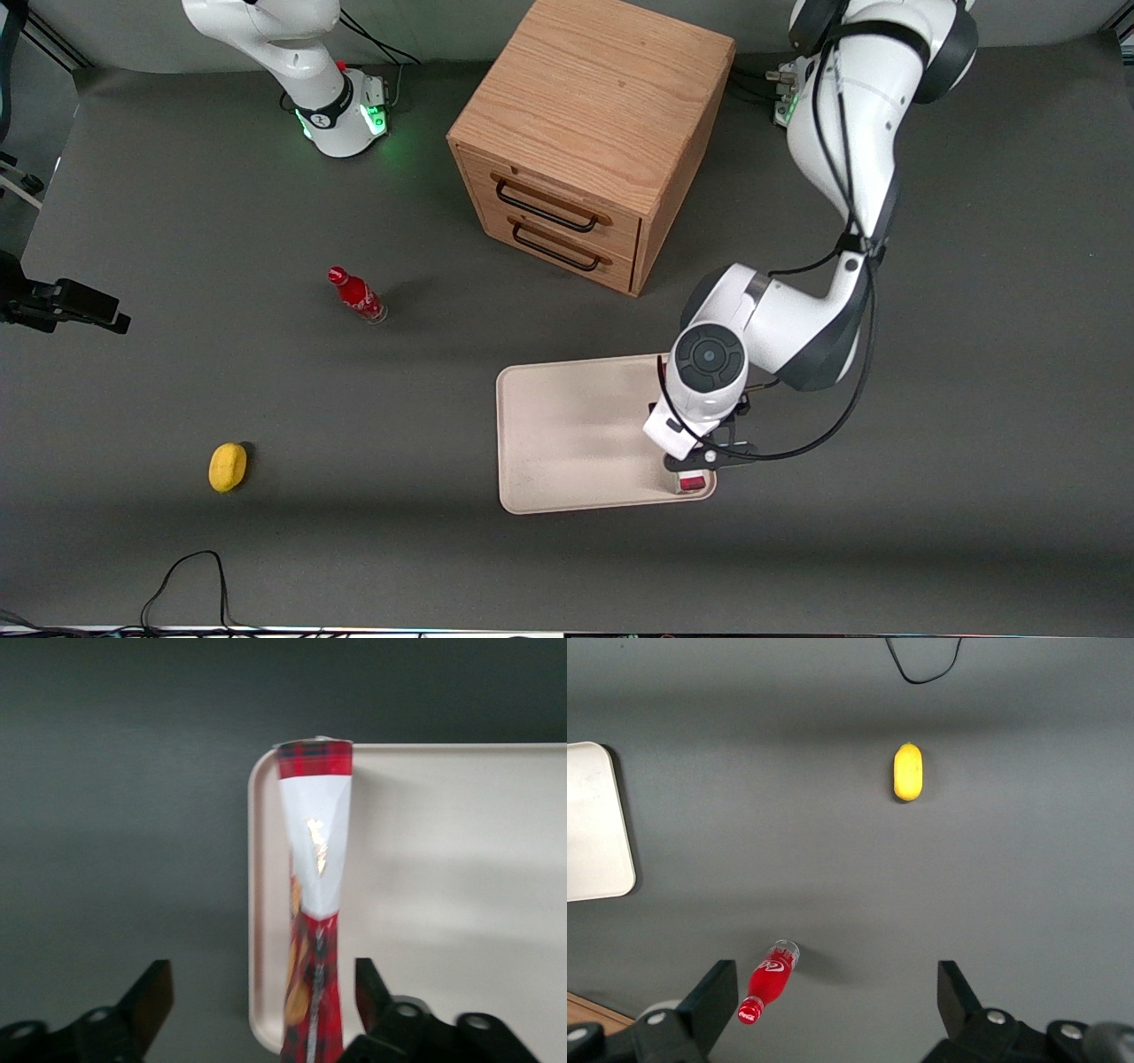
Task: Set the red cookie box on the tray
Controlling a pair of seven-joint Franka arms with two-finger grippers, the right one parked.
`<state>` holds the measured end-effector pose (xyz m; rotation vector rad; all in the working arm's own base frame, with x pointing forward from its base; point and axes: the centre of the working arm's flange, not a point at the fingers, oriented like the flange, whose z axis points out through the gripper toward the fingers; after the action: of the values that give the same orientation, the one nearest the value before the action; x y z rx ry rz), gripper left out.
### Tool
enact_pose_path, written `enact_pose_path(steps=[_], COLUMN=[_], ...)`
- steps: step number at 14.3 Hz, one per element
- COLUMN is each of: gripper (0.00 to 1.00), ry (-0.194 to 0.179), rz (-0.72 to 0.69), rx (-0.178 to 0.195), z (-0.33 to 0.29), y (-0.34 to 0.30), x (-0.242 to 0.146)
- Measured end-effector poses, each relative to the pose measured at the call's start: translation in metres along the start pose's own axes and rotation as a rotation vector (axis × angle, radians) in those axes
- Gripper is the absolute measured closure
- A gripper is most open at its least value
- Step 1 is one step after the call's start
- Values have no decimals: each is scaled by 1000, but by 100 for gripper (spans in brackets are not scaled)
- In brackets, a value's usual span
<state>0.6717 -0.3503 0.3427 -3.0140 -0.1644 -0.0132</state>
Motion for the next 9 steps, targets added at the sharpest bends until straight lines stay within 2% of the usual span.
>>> enact_pose_path(steps=[1,5,9], gripper=[0,0,0], ry=[4,4,-34], rz=[-5,-33,1], rx=[3,8,-34], z=[-35,-164,-198], y=[-8,-61,-152], x=[-5,-35,-36])
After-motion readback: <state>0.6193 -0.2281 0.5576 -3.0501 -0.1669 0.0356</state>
